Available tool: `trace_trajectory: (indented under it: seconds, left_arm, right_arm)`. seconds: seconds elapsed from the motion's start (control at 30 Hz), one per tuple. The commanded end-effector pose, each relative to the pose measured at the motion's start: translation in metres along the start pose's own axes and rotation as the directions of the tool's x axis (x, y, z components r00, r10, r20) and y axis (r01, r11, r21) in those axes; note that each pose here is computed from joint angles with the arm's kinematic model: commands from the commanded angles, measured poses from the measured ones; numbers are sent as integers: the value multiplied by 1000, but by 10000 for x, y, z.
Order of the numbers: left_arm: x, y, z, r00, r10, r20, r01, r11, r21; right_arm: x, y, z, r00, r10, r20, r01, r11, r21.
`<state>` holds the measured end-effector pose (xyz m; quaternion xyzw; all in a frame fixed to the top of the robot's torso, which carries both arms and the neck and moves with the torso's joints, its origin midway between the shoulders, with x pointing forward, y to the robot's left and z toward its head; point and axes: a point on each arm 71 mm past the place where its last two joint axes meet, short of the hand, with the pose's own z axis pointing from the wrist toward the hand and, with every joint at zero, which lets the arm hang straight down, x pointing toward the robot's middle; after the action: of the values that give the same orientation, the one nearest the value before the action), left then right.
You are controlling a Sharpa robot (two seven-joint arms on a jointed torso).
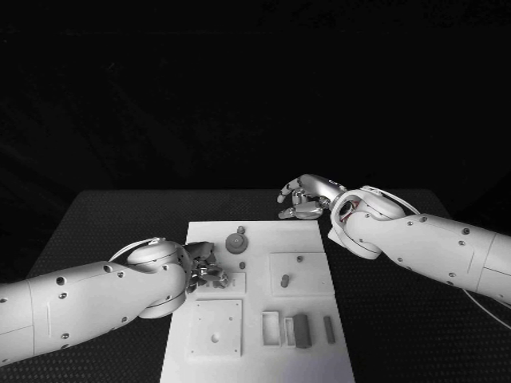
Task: Assemble the parts on the task board
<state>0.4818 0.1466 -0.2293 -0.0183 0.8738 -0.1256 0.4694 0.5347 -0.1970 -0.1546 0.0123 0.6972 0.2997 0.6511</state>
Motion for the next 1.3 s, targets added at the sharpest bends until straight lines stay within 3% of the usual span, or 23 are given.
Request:
trace_trajectory:
  seconds: [0.03,0.6,1.3]
  left_arm:
    - [-11,-5,3,1000,-24,15,24,1000,12]
    - [21,4,34,999,0,-47,0,1000,-9]
    - [-15,1,41,1000,-9,1,9,1000,-4]
  right_arm:
    - [6,7,0,1000,-1,-8,1,1000,-8]
    - [7,9,1,1000,-1,-9,1,1000,-8]
    - [7,11,4,1000,-1,-7,1,1000,-8]
